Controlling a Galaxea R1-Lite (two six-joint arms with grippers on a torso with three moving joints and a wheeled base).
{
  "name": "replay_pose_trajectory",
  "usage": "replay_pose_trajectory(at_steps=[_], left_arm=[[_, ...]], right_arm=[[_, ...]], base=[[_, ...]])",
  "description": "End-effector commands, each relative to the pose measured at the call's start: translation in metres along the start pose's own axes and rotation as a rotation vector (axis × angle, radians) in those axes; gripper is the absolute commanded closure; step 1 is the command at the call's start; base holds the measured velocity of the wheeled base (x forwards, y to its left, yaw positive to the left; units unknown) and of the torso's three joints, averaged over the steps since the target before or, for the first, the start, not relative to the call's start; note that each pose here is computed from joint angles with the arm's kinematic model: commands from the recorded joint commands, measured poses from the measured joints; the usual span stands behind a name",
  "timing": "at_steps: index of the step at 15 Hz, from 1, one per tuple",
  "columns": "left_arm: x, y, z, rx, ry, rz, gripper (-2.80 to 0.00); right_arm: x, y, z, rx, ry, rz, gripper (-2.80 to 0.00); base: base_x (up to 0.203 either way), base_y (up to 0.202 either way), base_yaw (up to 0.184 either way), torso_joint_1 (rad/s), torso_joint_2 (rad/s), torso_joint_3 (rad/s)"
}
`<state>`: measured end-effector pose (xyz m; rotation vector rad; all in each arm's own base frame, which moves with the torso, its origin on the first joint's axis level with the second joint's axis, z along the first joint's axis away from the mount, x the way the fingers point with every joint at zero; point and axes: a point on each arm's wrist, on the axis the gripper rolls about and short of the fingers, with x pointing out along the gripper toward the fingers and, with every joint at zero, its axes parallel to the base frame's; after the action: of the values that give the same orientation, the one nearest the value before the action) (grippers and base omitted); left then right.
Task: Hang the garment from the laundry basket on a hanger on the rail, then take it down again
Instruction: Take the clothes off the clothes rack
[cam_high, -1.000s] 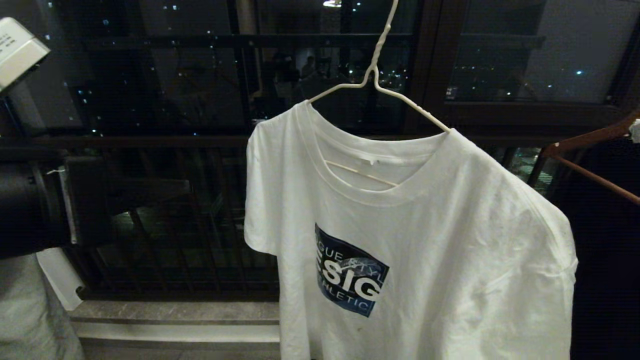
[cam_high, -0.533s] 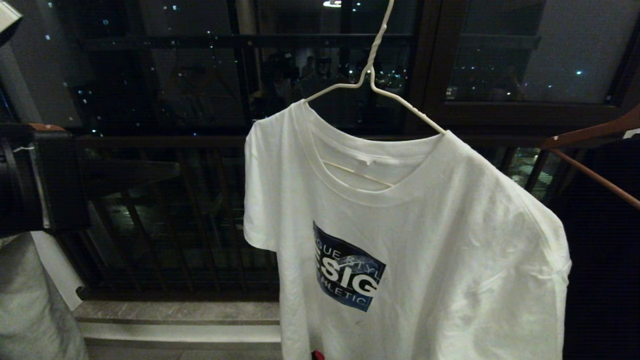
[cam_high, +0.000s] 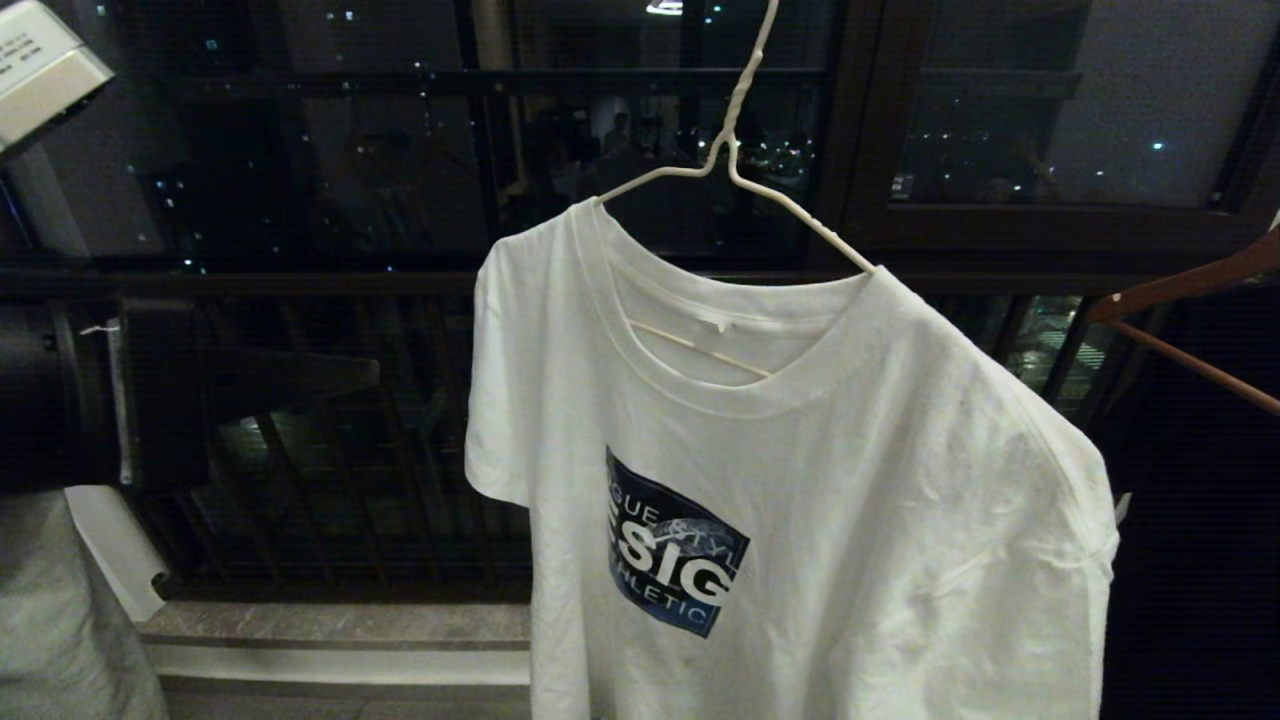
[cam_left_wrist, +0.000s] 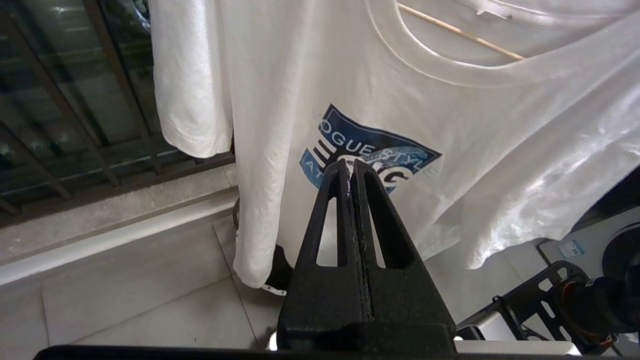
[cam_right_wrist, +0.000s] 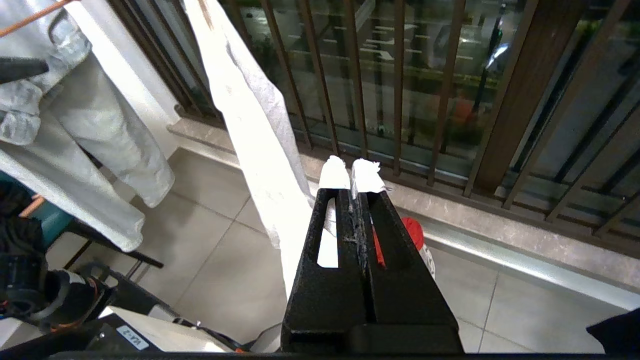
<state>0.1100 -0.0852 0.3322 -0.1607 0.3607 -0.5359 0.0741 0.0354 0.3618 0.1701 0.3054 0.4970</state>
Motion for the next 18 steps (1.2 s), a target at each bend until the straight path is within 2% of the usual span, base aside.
replay_pose_trajectory(at_steps=[1,11,18], left_arm=[[0.008,-0.001,-0.001,0.000,0.023,0.006,0.00],[0.006,0.000,0.000,-0.001,0.016,0.007,0.00],[0.007,0.000,-0.001,0.000,0.020,0.010,0.00]], right_arm=[[0.002,0.000,-0.001,0.002,0.009,-0.002,0.00],[0.018,-0.004,-0.009,0.011,0.072,-0.006,0.00],[0.025,-0.005,-0.017,0.021,0.111,0.030,0.00]], base=[[0.000,0.000,0.000,0.000,0.00,0.000],[0.000,0.000,0.000,0.000,0.00,0.000],[0.000,0.000,0.000,0.000,0.00,0.000]])
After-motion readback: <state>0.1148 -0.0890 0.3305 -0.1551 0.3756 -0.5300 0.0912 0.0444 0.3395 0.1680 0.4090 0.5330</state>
